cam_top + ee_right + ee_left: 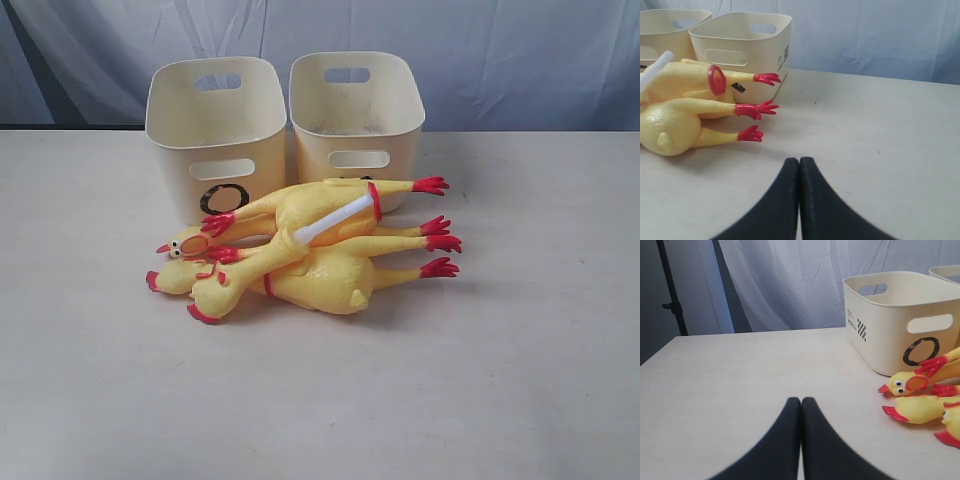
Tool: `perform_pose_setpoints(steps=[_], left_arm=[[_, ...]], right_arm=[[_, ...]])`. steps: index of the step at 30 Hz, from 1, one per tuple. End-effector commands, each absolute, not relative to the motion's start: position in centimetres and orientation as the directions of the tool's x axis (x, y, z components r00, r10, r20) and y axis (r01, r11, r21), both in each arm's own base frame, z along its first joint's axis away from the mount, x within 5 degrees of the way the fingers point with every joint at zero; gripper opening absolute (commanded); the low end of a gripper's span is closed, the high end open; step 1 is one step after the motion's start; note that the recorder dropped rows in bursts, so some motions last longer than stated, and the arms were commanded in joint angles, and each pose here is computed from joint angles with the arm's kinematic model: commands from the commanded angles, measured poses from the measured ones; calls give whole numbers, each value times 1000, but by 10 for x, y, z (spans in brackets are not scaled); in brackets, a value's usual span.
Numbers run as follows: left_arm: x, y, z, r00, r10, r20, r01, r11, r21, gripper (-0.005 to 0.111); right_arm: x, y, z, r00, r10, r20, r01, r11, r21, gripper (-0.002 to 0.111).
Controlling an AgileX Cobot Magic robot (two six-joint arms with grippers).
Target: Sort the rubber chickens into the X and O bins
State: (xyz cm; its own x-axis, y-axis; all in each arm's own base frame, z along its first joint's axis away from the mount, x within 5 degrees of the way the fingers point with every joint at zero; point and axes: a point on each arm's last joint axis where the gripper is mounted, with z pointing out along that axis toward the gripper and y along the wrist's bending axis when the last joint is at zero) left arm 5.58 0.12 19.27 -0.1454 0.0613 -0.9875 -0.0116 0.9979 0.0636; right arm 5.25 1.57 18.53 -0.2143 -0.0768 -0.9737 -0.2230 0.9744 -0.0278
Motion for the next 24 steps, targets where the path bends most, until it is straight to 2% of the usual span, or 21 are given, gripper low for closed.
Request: perform_pose_setpoints(steps=[1, 15, 24], left_arm=[[56, 1, 193, -140, 60, -988, -9, 998, 62, 0], [56, 1, 193, -140, 60, -988, -9, 998, 62, 0], [56, 1, 193, -140, 60, -988, -9, 998, 62, 0]], right_arm=[[52, 16, 186, -204, -75, -976, -224, 974, -28, -1], [53, 16, 186, -199, -74, -977, -222, 975, -29, -1], [52, 19, 188, -213, 73, -974, -233, 965, 123, -1]])
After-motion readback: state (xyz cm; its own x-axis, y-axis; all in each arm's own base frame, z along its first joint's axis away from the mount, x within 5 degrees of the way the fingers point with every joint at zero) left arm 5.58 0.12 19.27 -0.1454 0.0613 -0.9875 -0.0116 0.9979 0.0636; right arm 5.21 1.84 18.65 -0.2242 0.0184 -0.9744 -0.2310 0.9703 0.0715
